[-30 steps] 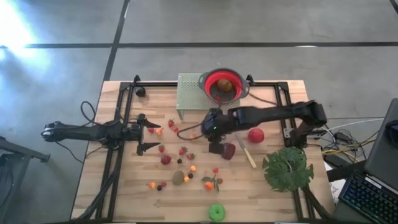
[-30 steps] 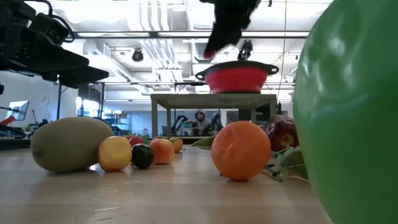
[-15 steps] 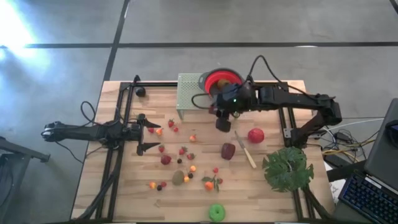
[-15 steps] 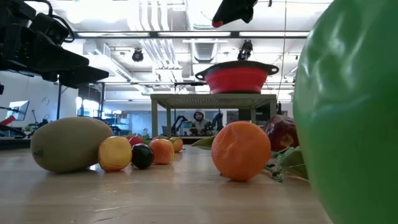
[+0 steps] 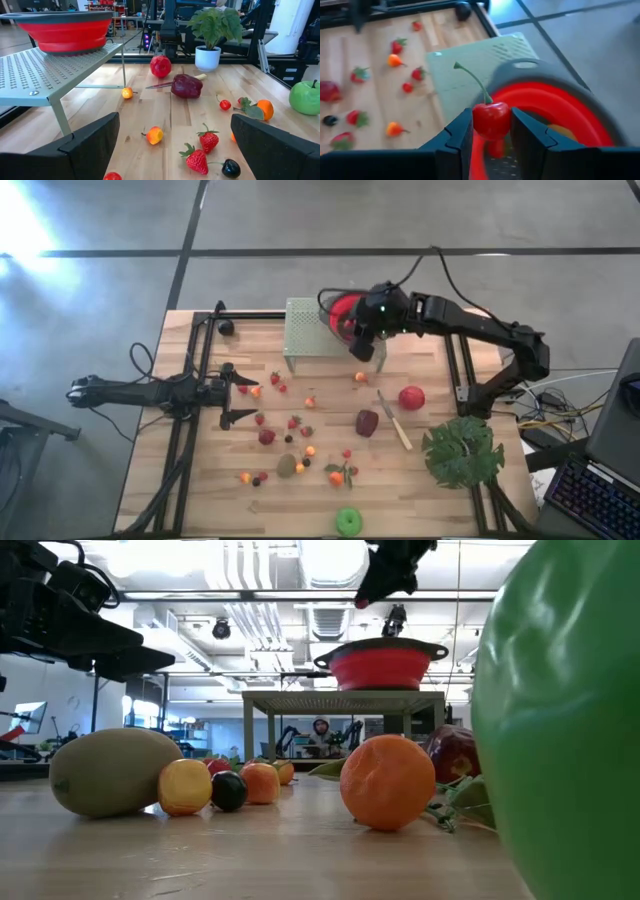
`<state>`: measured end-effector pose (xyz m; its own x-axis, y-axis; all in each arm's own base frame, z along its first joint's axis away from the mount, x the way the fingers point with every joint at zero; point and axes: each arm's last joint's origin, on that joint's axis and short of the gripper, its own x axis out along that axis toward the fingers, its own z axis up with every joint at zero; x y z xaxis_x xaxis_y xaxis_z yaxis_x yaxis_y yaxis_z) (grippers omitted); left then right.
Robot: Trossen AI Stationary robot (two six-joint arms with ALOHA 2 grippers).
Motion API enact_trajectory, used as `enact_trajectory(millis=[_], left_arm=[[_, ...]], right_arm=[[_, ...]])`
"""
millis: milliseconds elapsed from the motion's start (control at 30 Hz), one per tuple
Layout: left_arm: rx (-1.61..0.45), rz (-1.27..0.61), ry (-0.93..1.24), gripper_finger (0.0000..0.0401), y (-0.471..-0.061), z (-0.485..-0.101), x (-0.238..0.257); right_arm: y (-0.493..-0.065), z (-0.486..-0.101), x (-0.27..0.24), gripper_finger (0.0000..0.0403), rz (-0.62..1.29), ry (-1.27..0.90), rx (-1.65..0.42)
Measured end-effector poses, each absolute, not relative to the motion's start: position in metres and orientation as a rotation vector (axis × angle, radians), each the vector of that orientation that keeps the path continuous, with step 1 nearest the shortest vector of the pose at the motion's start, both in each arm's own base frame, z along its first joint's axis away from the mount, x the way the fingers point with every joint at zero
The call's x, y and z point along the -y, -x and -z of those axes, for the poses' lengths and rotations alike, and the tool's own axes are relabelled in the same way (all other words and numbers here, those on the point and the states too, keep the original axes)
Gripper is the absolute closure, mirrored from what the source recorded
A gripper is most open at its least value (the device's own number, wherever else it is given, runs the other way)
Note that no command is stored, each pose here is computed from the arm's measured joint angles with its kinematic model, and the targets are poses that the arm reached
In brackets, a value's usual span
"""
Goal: Pick & Place Fruit
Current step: Put the red cherry into the black strainer bowl on the shelf
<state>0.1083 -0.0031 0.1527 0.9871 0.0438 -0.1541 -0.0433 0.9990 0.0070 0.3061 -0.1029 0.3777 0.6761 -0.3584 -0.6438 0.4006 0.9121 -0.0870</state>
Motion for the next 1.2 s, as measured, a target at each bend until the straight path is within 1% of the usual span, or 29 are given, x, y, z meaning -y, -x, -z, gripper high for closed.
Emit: enact_trajectory(millis=[267,467,733,967,1200], left_arm=[[-0.155,-0.044,-0.004,0.0013,-0.108,-0.153,0.003],[-0.155,-0.044,-0.004,0.0013,-0.108,-0.153,0.003],[-0.155,-0.044,-0.004,0.0013,-0.108,-0.153,0.003],[-0.155,-0.044,-0.004,0.0013,-0.108,-0.153,0.003],[-0.155,-0.044,-0.004,0.0013,-0.108,-0.153,0.003]], right_arm=[[-0.293,-0.377,0.136,0.0298,0.538,-0.115,-0.708],[-0.290,-0.367,0.154,0.0294,0.589,-0.153,-0.752],[-0.294,-0.344,0.170,0.0298,0.615,-0.188,-0.850],[-0.298,-0.330,0.180,0.0290,0.639,-0.227,-0.906],[-0.297,-0.323,0.185,0.0298,0.650,-0.245,-0.935]])
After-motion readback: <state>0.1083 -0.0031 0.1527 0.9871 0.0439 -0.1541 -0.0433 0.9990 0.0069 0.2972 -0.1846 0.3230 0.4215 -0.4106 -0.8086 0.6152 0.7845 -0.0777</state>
